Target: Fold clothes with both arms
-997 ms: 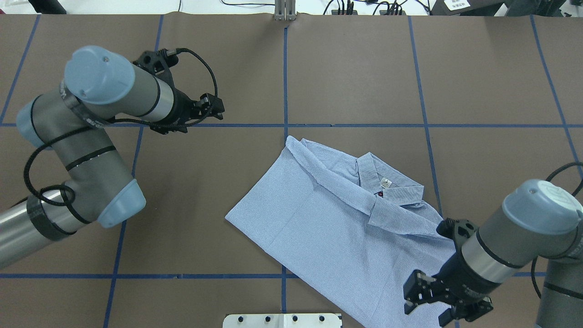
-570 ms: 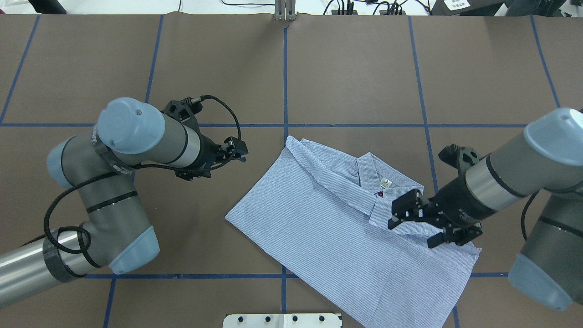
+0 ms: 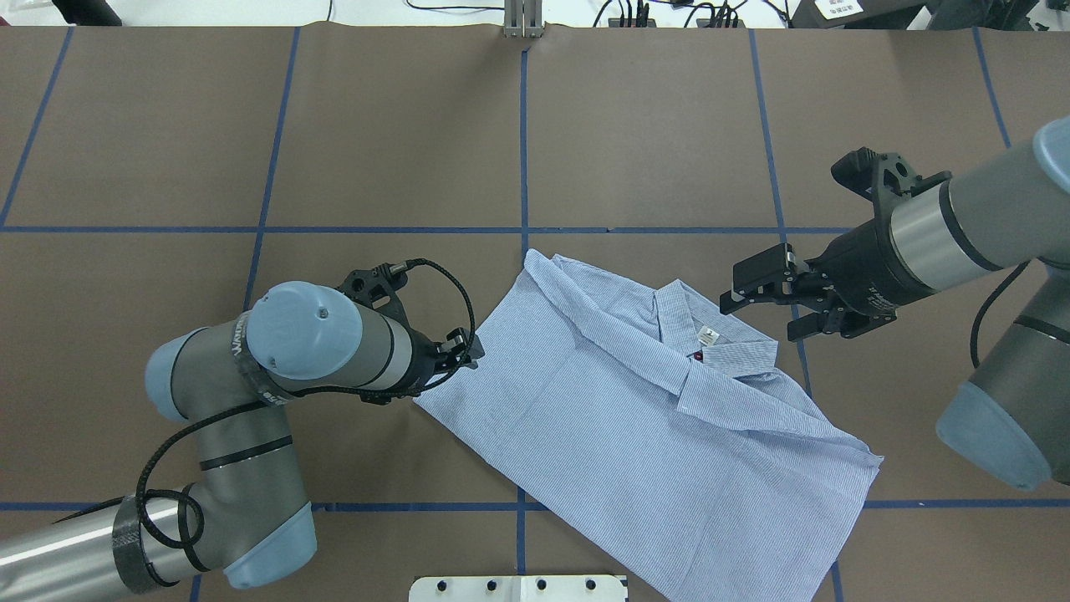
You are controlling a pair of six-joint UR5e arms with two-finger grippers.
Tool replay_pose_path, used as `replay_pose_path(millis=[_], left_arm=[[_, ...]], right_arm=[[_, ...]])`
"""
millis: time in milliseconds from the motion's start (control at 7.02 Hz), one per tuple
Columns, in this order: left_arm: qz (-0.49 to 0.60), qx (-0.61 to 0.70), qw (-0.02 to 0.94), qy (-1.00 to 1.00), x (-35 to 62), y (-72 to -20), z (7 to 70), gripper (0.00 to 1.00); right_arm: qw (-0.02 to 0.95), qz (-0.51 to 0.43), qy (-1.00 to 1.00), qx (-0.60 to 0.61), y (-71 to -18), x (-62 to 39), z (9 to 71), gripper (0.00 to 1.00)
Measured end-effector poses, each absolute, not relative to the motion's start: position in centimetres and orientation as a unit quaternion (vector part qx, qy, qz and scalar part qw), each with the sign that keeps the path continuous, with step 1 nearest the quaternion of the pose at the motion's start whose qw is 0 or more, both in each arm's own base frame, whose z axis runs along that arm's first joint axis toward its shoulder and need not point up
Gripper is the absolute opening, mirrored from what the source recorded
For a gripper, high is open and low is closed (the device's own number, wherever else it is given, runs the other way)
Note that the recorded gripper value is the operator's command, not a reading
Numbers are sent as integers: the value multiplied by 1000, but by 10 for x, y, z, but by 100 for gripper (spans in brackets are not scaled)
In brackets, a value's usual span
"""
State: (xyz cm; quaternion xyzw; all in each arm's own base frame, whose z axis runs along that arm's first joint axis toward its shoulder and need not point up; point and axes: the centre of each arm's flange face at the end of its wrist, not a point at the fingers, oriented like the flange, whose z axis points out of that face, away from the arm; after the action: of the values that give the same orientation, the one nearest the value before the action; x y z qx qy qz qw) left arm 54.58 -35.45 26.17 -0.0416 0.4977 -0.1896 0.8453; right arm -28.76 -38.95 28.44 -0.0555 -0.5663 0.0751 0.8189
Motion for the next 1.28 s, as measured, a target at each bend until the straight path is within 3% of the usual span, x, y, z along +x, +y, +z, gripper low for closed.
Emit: replay_pose_path(millis=[1282], left_arm=[[-196, -42, 865, 460, 562, -347, 286, 80]], right_arm=[[821, 80, -563, -46, -393, -289, 285, 100]])
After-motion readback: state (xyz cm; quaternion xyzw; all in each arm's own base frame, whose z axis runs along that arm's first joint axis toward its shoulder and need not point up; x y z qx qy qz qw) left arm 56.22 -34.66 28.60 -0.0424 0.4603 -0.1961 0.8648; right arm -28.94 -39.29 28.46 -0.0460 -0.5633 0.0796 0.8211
